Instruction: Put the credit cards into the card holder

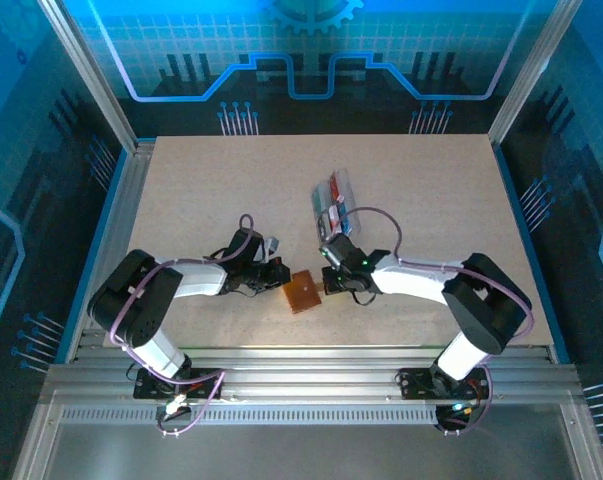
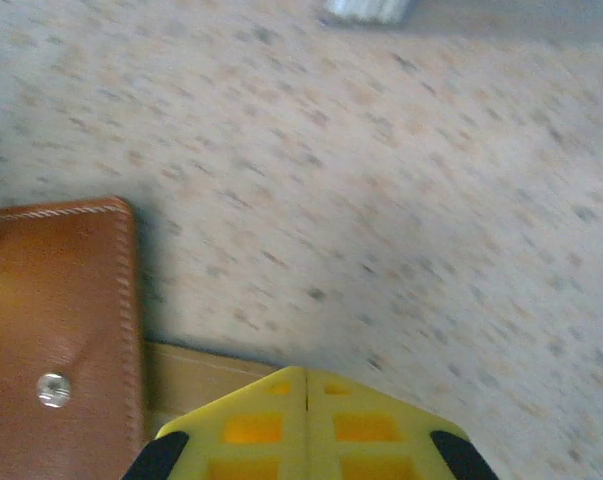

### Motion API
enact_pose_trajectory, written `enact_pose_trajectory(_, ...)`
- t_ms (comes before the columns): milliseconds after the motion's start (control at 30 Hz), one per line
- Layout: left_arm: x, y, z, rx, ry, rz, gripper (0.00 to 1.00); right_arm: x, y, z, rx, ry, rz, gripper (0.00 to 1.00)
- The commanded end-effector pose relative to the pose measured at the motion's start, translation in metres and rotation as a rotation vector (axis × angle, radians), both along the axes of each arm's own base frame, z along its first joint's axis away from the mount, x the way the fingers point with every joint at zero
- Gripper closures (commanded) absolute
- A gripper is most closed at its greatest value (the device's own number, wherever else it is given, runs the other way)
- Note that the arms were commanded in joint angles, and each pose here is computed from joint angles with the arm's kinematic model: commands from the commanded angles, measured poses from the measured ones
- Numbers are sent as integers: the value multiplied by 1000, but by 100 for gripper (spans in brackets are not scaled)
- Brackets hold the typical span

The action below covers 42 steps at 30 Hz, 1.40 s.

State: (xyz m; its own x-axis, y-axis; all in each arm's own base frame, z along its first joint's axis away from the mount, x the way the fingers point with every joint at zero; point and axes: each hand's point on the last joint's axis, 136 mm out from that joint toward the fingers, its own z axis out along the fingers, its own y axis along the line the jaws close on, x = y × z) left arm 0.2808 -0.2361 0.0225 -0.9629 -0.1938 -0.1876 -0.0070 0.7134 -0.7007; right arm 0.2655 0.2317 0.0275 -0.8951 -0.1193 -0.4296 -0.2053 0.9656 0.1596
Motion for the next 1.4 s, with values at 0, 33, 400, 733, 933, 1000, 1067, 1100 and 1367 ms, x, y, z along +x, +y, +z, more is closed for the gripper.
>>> enact_pose_trajectory(0, -29, 10, -37, 175, 99, -52, 97, -7, -46, -6, -48, -25, -186, 100)
enact_pose_trajectory(33, -28, 4, -34, 168, 87, -66, 97, -8, -51, -4, -41, -45, -208, 100)
enact_pose_trajectory(400, -20, -31, -29, 141, 60, -116, 96, -17, -68, 49, -100, -239, -205, 71)
enact_pose_trajectory(733, -28, -25, -36, 143, 77, -105, 96, -36, 62, 53, 221, -23, 191, 91)
enact_pose_trajectory(933, -30, -22, -36, 151, 77, -104, 96, -24, 52, 14, 221, 101, 110, 85)
enact_pose_trajectory(1000, -29, -22, -35, 152, 73, -103, 96, -20, 33, 5, 180, 100, 54, 87)
enact_pose_trajectory(1067, -30, -21, -36, 156, 75, -103, 96, -19, 22, 2, 155, 99, 33, 83)
enact_pose_trajectory(1100, -30, -21, -36, 156, 75, -103, 96, -19, 19, 0, 148, 103, 32, 78)
enact_pose_trajectory(1367, -33, -18, -41, 168, 82, -102, 97, -20, 8, -16, 117, 156, 9, 67)
